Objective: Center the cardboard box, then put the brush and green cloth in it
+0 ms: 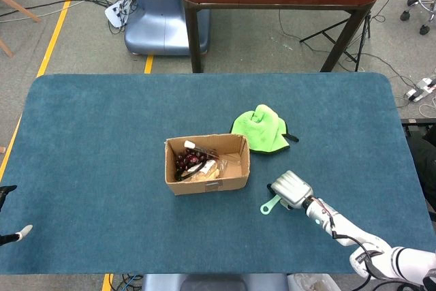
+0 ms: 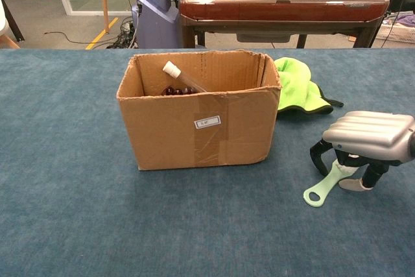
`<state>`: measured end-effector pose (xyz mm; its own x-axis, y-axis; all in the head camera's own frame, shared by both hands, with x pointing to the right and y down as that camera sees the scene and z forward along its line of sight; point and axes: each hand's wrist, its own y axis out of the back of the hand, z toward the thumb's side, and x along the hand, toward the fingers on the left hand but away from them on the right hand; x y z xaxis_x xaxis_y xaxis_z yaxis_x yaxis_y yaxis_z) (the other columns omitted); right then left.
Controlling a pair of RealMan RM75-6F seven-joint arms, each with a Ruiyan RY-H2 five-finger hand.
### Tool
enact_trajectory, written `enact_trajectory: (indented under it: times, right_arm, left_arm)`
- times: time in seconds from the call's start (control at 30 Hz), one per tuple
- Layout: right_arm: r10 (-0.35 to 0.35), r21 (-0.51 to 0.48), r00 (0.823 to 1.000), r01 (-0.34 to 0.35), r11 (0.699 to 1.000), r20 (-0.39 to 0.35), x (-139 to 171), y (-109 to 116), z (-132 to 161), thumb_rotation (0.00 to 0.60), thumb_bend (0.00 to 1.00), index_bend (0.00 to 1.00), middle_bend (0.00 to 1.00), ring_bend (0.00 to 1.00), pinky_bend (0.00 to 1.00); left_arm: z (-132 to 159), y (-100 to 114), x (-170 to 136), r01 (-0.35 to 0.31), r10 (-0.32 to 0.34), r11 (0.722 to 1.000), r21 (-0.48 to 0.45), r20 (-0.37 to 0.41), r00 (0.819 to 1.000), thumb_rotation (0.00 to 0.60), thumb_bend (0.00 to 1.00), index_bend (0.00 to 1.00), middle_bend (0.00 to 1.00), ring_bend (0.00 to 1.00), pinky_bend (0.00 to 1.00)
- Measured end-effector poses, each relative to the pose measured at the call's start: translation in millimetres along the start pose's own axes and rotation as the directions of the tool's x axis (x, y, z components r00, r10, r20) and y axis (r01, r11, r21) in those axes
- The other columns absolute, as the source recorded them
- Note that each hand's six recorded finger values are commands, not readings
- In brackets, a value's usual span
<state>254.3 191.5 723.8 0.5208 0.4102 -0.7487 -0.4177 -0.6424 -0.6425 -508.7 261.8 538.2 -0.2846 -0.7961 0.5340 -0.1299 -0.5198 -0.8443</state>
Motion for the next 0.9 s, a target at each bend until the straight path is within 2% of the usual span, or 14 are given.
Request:
enact_trajectory:
  times: [0.6,0.9]
  right_arm:
    - [0.010,0.011,1.000,-0.010,1.000,-0.001,-3.6,-3.7,1.4,0.600,0.32,0.56,1.00,1.00,1.00]
    - [-0.016,0.011,1.000,0.016,1.000,-0.001,-0.7,1.8,1.2,0.600,0.33,0.59,1.00,1.00,1.00]
  left_arm:
    - [-0.1,0.2,-0.3,0.000,0.000,1.000,-0.002,0.000,1.000,0.600,0.11,0.18,0.17,0.04,0.18]
    - [-0.1,0.3,-0.5,0.000,0.000,1.000,-0.001,0.001,1.000,0.600,0.11,0.18,0.17,0.04,0.18]
